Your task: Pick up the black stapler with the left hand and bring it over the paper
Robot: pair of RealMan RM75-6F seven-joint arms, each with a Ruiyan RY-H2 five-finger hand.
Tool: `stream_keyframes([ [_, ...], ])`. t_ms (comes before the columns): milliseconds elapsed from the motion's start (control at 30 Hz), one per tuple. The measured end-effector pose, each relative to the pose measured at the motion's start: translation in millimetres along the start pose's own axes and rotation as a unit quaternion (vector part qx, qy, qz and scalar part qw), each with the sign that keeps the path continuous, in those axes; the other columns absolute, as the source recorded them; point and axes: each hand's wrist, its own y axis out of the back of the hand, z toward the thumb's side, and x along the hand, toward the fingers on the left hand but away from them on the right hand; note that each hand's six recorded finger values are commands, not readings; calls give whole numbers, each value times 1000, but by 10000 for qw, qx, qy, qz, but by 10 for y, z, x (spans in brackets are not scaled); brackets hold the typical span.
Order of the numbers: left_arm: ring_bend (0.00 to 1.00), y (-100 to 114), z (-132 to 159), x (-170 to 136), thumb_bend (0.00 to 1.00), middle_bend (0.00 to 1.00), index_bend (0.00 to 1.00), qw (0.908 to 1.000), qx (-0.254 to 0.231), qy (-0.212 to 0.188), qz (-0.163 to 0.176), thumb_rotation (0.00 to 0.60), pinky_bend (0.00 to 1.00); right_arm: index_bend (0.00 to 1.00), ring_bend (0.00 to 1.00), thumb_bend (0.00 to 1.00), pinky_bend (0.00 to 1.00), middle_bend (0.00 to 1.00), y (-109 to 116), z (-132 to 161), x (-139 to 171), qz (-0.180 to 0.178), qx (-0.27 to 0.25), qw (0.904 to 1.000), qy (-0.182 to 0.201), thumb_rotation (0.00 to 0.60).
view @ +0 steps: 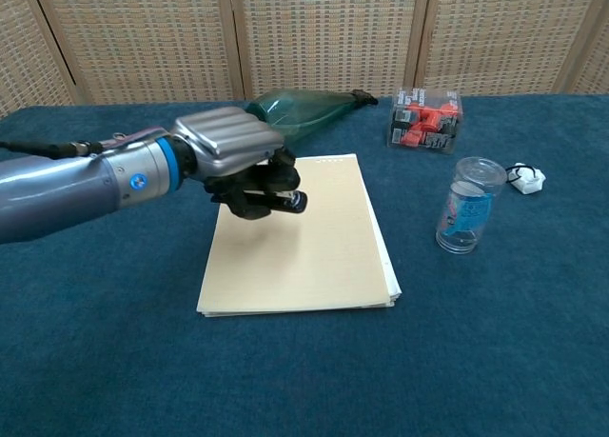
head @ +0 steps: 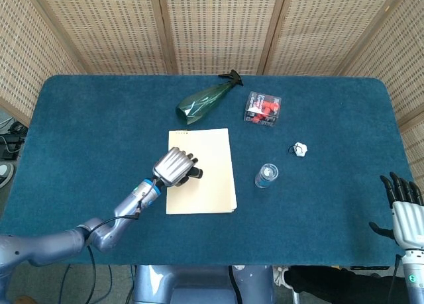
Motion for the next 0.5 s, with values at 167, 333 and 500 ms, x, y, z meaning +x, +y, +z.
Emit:
stream_keyframes([
  [167,572,-125,176,147,553,488,625,9998,71,-31,-156,600,609,0,0,0,0,0,5,-37,-10,11,-53,10000,-43,600],
  [333,327,-205,241,203,102,200,255,9996,99,-20,-276,600,396,0,0,0,0,0,6,-57,-12,30,-78,9999,-58,600],
  [500,0,-225,261,202,0,0,0,9993,29,-17,-379,600,89,0,0,0,0,0,39,-68,-6,-15,-120,9999,-58,600],
])
